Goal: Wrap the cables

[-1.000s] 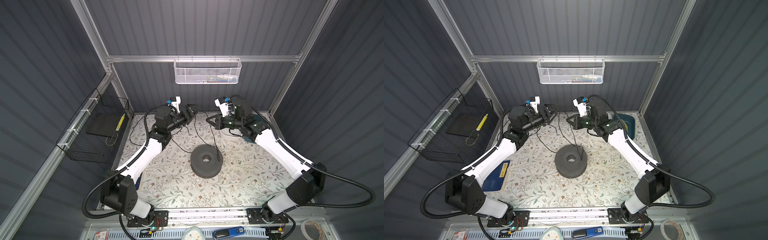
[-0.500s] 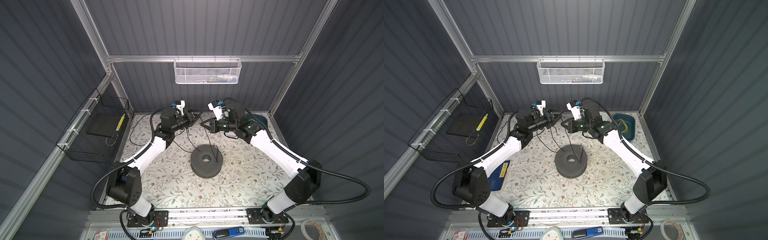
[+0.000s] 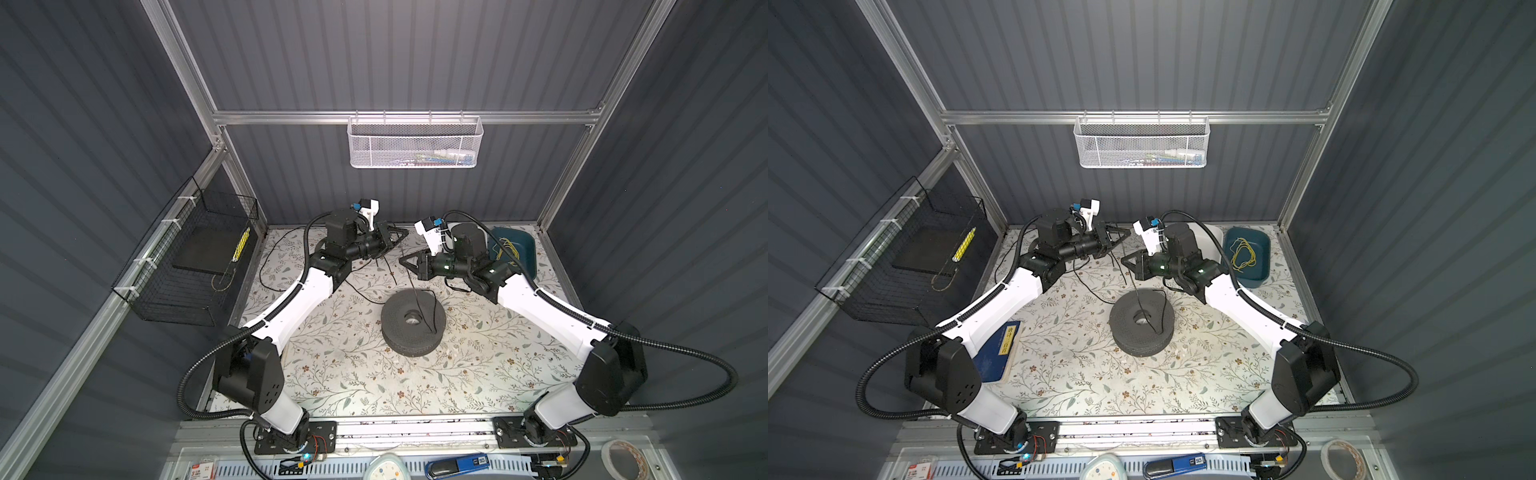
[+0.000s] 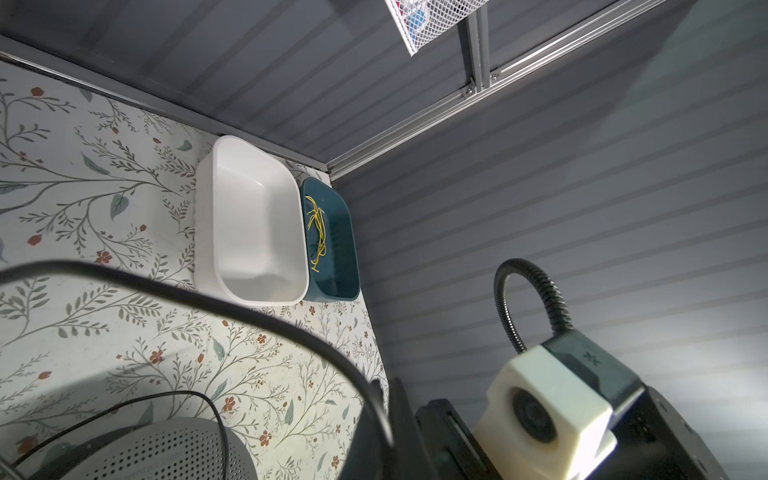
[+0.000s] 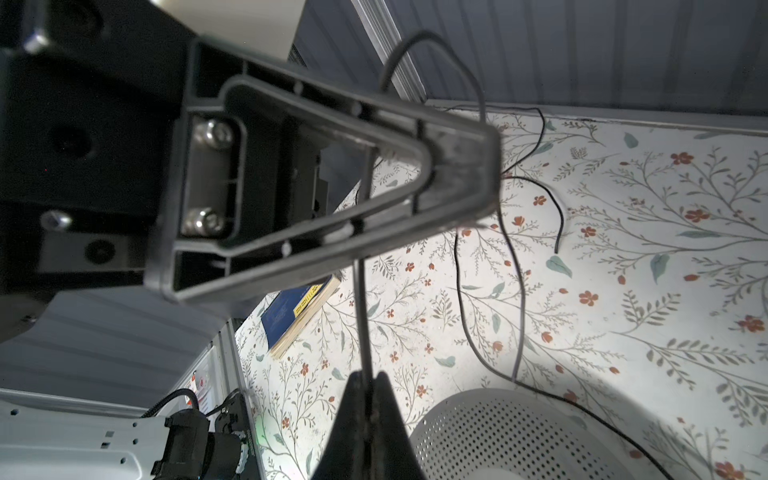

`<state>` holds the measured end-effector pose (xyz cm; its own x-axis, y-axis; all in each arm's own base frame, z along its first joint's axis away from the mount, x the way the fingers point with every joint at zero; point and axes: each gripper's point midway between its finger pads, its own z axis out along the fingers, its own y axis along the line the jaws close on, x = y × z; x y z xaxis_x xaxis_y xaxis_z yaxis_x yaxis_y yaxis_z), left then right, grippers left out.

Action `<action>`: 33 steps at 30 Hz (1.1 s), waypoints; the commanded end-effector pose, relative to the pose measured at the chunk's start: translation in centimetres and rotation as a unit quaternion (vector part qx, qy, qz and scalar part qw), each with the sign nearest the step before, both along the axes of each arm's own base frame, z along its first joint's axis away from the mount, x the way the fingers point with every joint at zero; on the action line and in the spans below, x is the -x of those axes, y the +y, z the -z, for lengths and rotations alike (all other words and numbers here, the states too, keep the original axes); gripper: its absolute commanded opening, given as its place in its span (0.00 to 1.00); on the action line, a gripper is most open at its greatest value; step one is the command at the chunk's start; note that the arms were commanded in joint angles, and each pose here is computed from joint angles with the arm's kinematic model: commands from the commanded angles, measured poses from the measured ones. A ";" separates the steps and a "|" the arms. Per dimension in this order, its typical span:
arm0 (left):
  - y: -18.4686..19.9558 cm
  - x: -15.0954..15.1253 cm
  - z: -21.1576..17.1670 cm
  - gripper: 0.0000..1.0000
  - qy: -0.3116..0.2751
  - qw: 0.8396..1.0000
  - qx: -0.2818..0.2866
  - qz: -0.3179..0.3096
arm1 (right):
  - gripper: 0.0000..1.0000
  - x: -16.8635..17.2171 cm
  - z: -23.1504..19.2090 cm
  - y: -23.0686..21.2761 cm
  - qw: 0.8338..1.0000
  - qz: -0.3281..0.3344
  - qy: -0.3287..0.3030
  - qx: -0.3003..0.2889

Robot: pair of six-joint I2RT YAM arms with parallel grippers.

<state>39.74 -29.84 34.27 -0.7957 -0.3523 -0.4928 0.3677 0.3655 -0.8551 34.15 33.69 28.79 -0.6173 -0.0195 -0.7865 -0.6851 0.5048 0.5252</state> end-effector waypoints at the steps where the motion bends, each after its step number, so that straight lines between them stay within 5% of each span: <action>1: 1.8 -0.2 -7.1 0.00 -0.111 0.993 0.022 -0.029 | 0.00 2.6 4.8 -0.2 0.996 -0.018 0.079 0.036; 4: 2.5 0.1 -7.5 0.02 -0.120 0.992 0.018 -0.034 | 0.00 3.4 5.4 -0.6 0.995 -0.023 0.082 0.049; 8: 3.7 0.0 -6.0 0.19 -0.113 0.993 0.008 -0.045 | 0.00 4.5 5.1 -1.5 0.995 -0.030 0.071 0.058; 12: 4.7 0.4 -3.4 0.66 -0.111 0.992 -0.038 -0.043 | 0.00 5.3 3.3 -2.0 0.996 -0.033 0.057 0.053; 16: 7.9 1.0 -0.5 0.71 -0.135 0.972 -0.173 -0.086 | 0.00 6.2 1.4 -2.5 0.996 -0.045 0.049 0.063; 21: 12.9 2.1 2.8 0.74 -0.152 0.924 -0.314 -0.159 | 0.00 7.4 -0.3 -3.7 0.994 -0.047 0.041 0.085; 26: 11.0 4.7 5.8 0.74 -0.196 0.910 -0.349 -0.108 | 0.00 8.2 -1.2 -4.7 0.990 -0.058 0.028 0.122; 33: 9.0 7.9 6.9 0.81 -0.322 0.888 -0.324 -0.056 | 0.00 8.9 -2.4 -5.4 0.988 -0.065 0.021 0.139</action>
<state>32.19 -19.89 24.76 -0.4446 0.0756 -0.8925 0.5367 0.8202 -0.1979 26.25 28.98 31.16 -0.6308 -0.2682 -0.7281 -0.7237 0.5419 0.4274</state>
